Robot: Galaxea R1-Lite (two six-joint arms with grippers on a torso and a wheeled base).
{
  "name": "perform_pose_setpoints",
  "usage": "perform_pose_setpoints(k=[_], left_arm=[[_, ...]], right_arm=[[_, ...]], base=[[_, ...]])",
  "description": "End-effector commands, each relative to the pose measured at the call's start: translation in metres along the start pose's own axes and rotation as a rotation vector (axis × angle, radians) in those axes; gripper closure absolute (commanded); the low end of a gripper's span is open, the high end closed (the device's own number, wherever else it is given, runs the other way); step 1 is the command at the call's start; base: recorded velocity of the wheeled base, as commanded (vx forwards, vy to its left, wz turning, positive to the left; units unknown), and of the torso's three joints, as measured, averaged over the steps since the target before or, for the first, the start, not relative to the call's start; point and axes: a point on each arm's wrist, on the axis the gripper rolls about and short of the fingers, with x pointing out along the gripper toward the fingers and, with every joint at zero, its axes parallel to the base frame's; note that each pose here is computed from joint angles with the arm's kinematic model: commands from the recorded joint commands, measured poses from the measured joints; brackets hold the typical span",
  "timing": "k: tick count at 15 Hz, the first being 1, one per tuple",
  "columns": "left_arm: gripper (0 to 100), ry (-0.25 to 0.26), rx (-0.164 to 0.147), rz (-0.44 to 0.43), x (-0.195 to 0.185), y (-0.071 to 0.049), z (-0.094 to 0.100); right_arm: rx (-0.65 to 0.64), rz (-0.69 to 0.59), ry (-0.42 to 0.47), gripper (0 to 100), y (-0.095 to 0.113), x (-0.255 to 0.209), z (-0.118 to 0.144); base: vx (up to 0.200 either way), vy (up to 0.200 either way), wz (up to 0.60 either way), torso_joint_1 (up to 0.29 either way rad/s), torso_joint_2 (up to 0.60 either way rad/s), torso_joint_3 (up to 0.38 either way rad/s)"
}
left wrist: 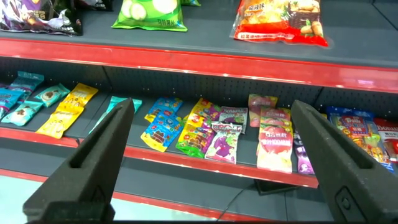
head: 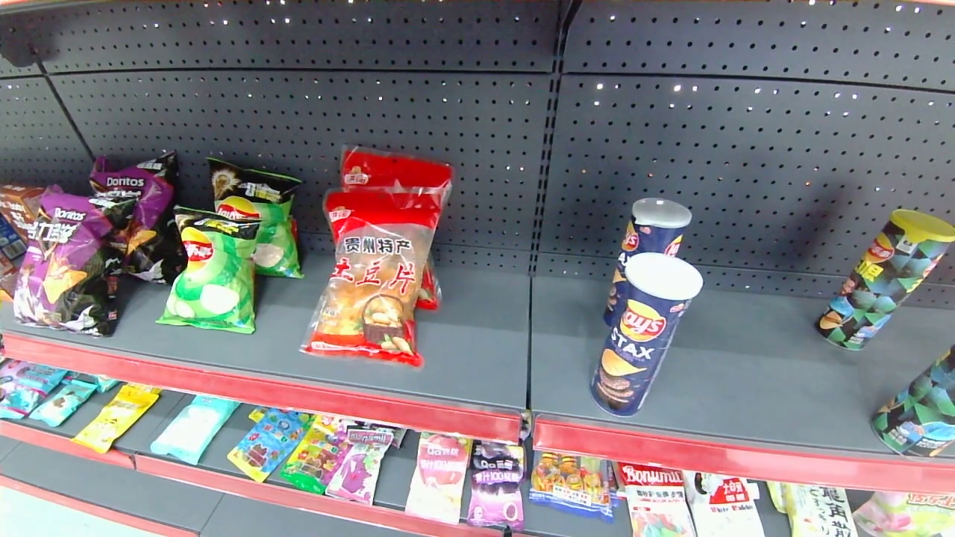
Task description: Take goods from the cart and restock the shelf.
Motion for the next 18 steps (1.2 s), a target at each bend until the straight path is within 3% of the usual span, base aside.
perform_pose_setpoints(k=[1,11,18], left_arm=[[0,0.002,0.000,0.000,0.0001,0.0000,0.0000],[0,0.002,0.000,0.000,0.0001,0.0000,0.0000],[0,0.002,0.000,0.000,0.0001,0.0000,0.0000]], right_arm=[[-0.010,0.002,-0.006,0,0.0021,0.0055,-0.0095],[0.026,0.009,-0.019,0,0.0025,0.0064,-0.0100],[0.023,0.019,-0.018,0,0.0027,0.0063,-0.0100]], base=[[0.000,0.000,0.00,0.000,0.00,0.000],[0.000,0.000,0.00,0.000,0.00,0.000],[0.000,0.000,-0.51,0.005,0.00,0.000]])
